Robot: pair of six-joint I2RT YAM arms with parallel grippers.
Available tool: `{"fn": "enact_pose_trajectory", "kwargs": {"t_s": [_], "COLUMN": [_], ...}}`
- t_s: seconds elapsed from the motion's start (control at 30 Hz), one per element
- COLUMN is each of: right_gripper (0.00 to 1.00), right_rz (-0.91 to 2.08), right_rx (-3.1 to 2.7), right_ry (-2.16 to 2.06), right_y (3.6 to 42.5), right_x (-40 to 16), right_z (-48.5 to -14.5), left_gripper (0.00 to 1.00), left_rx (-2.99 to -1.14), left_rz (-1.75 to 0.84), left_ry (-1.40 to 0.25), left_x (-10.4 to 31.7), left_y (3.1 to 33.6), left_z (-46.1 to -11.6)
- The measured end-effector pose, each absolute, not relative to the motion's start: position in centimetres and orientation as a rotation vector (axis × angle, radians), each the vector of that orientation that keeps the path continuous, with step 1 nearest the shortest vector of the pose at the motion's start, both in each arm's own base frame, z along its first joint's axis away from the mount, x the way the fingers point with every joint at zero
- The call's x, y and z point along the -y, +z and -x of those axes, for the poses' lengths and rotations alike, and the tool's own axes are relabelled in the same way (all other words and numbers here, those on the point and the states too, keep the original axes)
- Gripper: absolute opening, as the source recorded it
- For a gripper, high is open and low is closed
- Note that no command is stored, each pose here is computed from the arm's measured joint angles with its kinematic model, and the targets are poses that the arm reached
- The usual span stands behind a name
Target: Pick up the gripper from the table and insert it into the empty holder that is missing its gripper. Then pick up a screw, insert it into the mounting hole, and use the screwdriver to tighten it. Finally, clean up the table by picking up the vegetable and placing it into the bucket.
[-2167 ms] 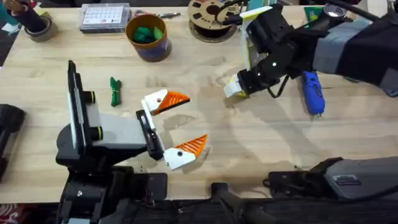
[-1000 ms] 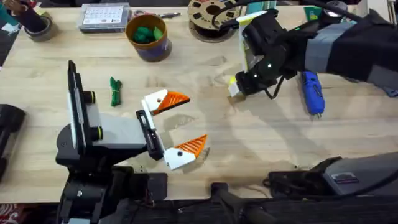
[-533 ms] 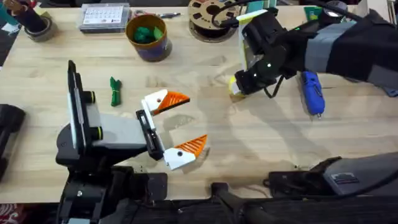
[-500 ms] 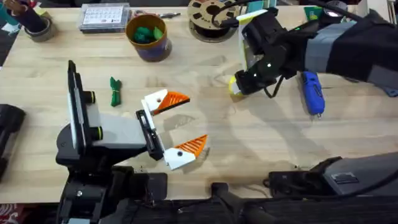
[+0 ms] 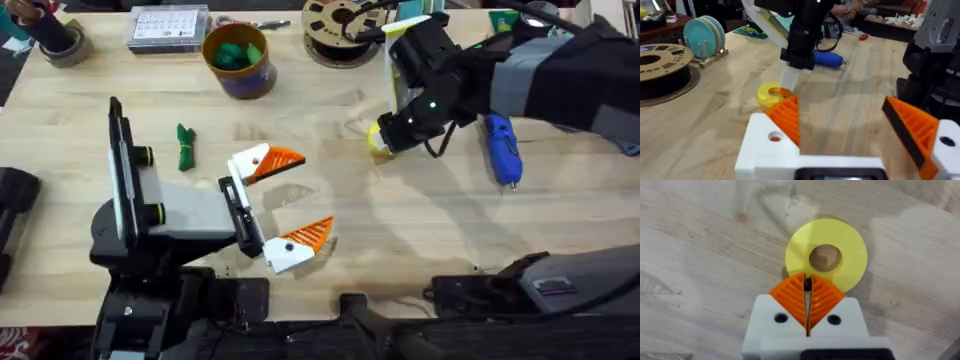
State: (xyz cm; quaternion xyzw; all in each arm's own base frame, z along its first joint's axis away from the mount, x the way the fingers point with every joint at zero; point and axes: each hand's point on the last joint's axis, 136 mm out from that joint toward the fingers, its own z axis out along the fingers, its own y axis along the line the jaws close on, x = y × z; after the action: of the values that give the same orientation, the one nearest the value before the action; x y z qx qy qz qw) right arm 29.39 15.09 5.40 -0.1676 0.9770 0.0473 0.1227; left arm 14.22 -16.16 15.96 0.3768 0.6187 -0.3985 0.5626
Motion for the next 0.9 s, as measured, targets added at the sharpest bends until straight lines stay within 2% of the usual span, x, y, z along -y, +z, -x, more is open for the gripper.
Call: {"fn": "enact_pose_trajectory", "kwargs": {"t_s": [0.23, 0.6, 0.73, 0.9], "right_gripper": [0.006, 0.006, 0.006, 0.006], "right_rz": [0.49, 0.484, 0.484, 0.484], "right_rx": [-2.85, -2.653, -2.626, -2.624], "right_ry": [0.137, 0.202, 0.211, 0.211], "right_y": [7.7, 22.2, 24.3, 24.8], "right_x": [-15.3, -16.1, -16.1, -16.1], "right_z": [-29.8, -31.5, -31.5, -31.4], "left_gripper": [0.986, 0.986, 0.986, 0.986], "left_rx": [-1.456, -1.456, -1.457, -1.456], "left_rz": [-0.887, -0.887, -0.887, -0.887], "left_ry": [-0.938, -0.938, -0.938, -0.938], "left_x": [16.2, 16.2, 16.2, 16.2], "left_y": [16.0, 16.0, 16.0, 16.0], "left_z": [-14.2, -14.2, -14.2, -14.2]}}
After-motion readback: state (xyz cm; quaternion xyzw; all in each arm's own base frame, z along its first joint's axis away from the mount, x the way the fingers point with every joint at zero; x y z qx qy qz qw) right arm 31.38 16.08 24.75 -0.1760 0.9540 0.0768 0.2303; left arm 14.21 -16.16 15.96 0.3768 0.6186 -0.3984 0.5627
